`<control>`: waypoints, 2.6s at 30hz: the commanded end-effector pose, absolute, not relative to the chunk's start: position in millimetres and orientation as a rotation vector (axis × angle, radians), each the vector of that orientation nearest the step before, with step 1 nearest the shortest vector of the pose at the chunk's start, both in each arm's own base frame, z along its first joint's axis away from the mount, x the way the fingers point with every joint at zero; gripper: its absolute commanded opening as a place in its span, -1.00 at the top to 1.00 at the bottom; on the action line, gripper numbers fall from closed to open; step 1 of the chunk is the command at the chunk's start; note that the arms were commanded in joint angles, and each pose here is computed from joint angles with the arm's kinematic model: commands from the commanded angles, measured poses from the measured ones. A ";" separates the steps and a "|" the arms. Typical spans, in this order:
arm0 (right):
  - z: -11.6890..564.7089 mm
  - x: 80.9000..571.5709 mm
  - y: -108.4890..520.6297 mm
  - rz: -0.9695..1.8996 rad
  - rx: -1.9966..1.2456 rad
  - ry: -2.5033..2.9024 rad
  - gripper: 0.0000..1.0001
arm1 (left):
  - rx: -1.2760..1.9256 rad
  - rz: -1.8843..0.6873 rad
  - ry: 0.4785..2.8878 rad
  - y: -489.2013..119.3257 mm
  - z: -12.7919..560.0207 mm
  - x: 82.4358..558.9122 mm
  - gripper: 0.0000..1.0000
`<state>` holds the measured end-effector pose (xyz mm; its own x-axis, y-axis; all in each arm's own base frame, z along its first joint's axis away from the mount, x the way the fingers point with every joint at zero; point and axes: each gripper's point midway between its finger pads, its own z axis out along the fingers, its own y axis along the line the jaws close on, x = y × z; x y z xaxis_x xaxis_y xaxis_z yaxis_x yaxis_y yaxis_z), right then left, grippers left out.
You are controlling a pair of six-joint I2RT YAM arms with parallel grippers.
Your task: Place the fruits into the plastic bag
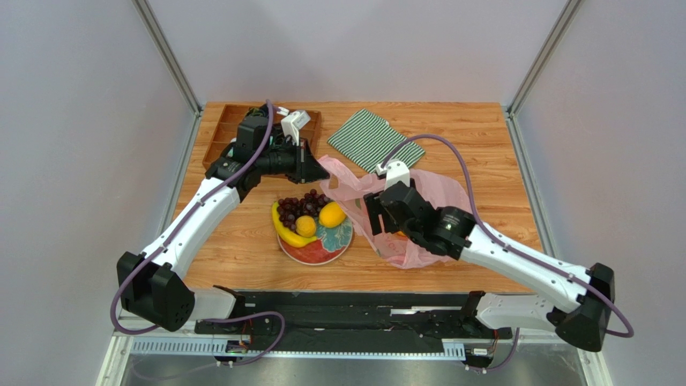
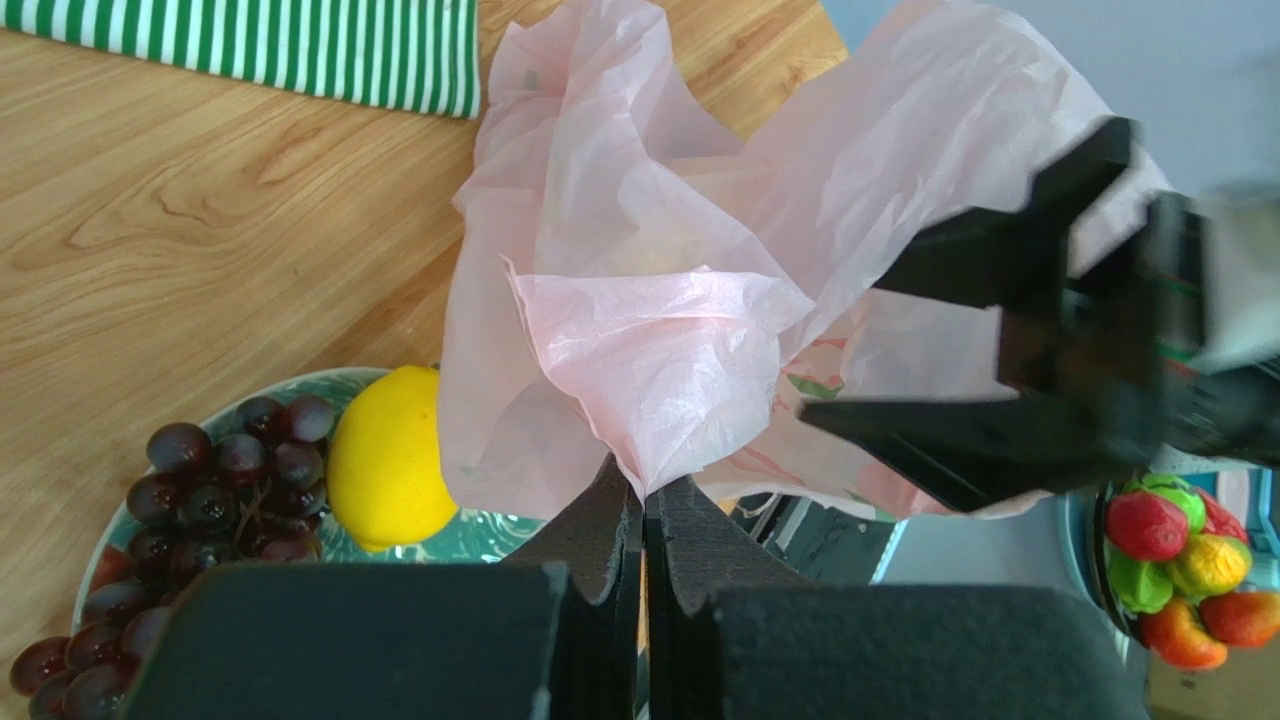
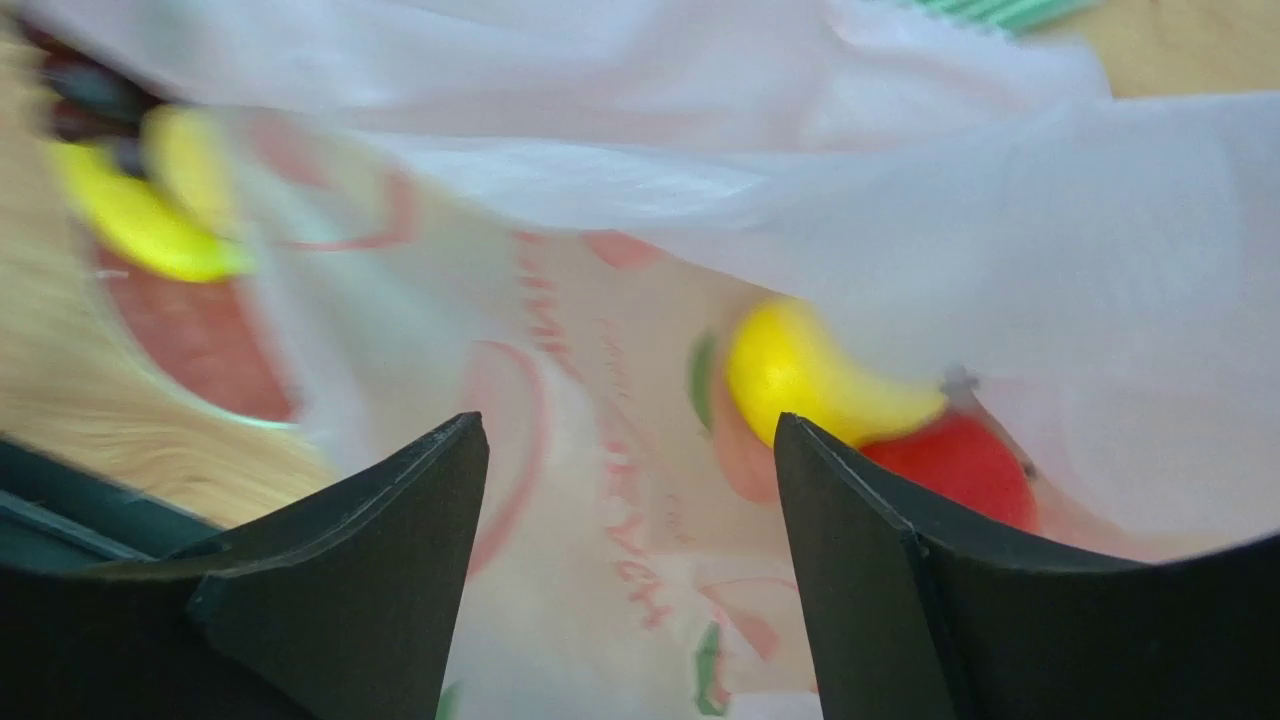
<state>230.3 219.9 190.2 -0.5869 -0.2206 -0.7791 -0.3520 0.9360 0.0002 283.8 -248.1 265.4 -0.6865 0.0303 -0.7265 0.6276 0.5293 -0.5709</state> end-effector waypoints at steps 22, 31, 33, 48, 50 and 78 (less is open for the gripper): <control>189.0 167.3 435.9 0.599 -0.930 1.958 -0.49 | 0.556 -1.146 2.042 -250.3 283.3 285.2 1.00; 137.6 229.2 398.5 0.365 -0.726 2.121 -0.63 | 0.556 -1.146 2.040 -250.2 284.4 284.6 1.00; 129.6 241.9 388.7 0.299 -0.688 2.135 -0.66 | 0.557 -1.148 2.039 -250.3 284.5 284.4 1.00; 105.0 287.3 356.9 0.146 -0.518 2.131 -0.79 | 0.523 -1.092 2.058 -245.3 280.3 290.7 1.00; 101.9 288.8 355.4 0.154 -0.495 2.123 -0.79 | 0.465 -0.996 2.088 -234.9 271.8 302.9 1.00; 78.8 306.0 369.0 0.386 -0.465 2.184 -0.80 | 0.385 -1.111 2.108 -228.6 261.3 320.2 1.00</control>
